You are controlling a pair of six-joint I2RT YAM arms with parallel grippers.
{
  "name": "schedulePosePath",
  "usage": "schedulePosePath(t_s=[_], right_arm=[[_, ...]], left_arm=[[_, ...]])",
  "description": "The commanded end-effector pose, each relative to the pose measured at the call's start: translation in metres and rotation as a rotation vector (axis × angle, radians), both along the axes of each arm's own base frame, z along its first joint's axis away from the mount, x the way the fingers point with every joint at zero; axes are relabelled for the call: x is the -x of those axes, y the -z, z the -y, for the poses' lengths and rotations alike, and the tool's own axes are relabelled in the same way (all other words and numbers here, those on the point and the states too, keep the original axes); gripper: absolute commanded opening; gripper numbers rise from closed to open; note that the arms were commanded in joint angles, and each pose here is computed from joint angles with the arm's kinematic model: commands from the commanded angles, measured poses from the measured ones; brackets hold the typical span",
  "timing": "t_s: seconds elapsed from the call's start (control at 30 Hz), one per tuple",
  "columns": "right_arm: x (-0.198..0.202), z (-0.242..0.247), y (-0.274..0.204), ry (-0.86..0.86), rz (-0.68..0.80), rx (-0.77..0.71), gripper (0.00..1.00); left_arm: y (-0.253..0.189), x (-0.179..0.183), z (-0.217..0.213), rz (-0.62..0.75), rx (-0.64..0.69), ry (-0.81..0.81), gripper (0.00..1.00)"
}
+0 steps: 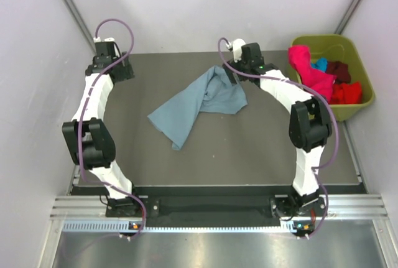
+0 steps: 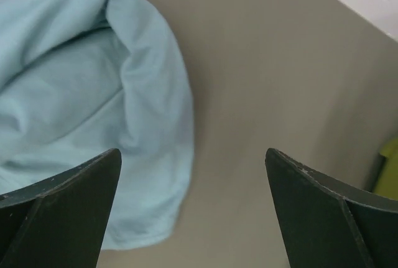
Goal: Fold and stack the t-shirts
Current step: Move the tshirt to the center of the board
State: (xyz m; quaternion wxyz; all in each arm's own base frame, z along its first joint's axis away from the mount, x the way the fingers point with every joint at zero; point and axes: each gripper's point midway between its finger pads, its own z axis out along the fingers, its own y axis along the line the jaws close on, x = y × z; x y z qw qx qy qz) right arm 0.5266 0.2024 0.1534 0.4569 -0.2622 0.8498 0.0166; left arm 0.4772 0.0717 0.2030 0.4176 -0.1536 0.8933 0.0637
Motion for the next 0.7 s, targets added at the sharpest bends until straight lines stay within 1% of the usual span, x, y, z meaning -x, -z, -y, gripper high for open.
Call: schedulePosePath(t_s=[0.0,0.03,0.07,0.1,0.13,0.2,0.23,0.3,0.37,0.4,0.43,0.47,0.5,0.53,0.57,0.6,0.63,0.67], right_arm=[[0.01,-0.005,-0.115,-0.054,0.253,-0.041,1.0],[0.027,-0.011,-0.123,-0.123,0.276,-0.013,0.99],[0.038,-0.018,-0.126,-0.179,0.282,-0.01,0.99],[0.057,-0.031,-0.112,-0.275,0.247,-0.019,0.98],[0.074,-0.042,-0.122,-0.338,0.273,-0.016,0.98],[0.099,-0.055,-0.103,-0.423,0.224,-0.016,0.97],[0.11,-0.066,-0.101,-0.45,0.215,-0.027,0.96],[0.123,-0.078,-0.087,-0.488,0.148,-0.063,0.92],[0.132,-0.089,-0.063,-0.526,0.054,-0.064,0.88],[0.133,-0.096,-0.06,-0.546,0.038,-0.068,0.85],[0.131,-0.101,-0.041,-0.55,-0.005,-0.054,0.84],[0.132,-0.103,-0.032,-0.553,-0.03,-0.045,0.83],[0.129,-0.105,-0.026,-0.554,-0.039,-0.041,0.82],[0.126,-0.106,-0.007,-0.557,-0.07,-0.022,0.82],[0.123,-0.106,-0.001,-0.554,-0.075,-0.014,0.81],[0.12,-0.107,0.004,-0.555,-0.078,-0.006,0.78],[0.117,-0.108,0.019,-0.556,-0.101,0.008,0.76],[0.114,-0.109,0.023,-0.552,-0.101,0.012,0.75]], left_arm=[[-0.045,0.011,0.014,0.086,0.007,0.1,0.83],[-0.033,0.019,0.032,0.061,0.063,0.173,0.8],[-0.026,0.025,0.046,0.048,0.103,0.234,0.79],[-0.024,0.036,0.061,0.041,0.129,0.292,0.78],[0.006,0.054,0.085,-0.038,0.131,0.38,0.78],[0.026,0.076,0.112,-0.109,0.109,0.468,0.75],[0.045,0.092,0.131,-0.169,0.103,0.512,0.74],[0.056,0.106,0.15,-0.196,0.131,0.554,0.73],[0.068,0.117,0.169,-0.232,0.154,0.601,0.71],[0.069,0.119,0.176,-0.237,0.165,0.622,0.7],[0.07,0.121,0.183,-0.24,0.173,0.649,0.68],[0.069,0.123,0.187,-0.241,0.19,0.661,0.69],[0.069,0.124,0.189,-0.246,0.199,0.67,0.7],[0.071,0.128,0.193,-0.256,0.205,0.689,0.7],[0.078,0.133,0.197,-0.288,0.21,0.702,0.7],[0.081,0.137,0.2,-0.308,0.216,0.721,0.7],[0.083,0.141,0.209,-0.324,0.223,0.751,0.68],[0.09,0.145,0.214,-0.353,0.23,0.762,0.68]])
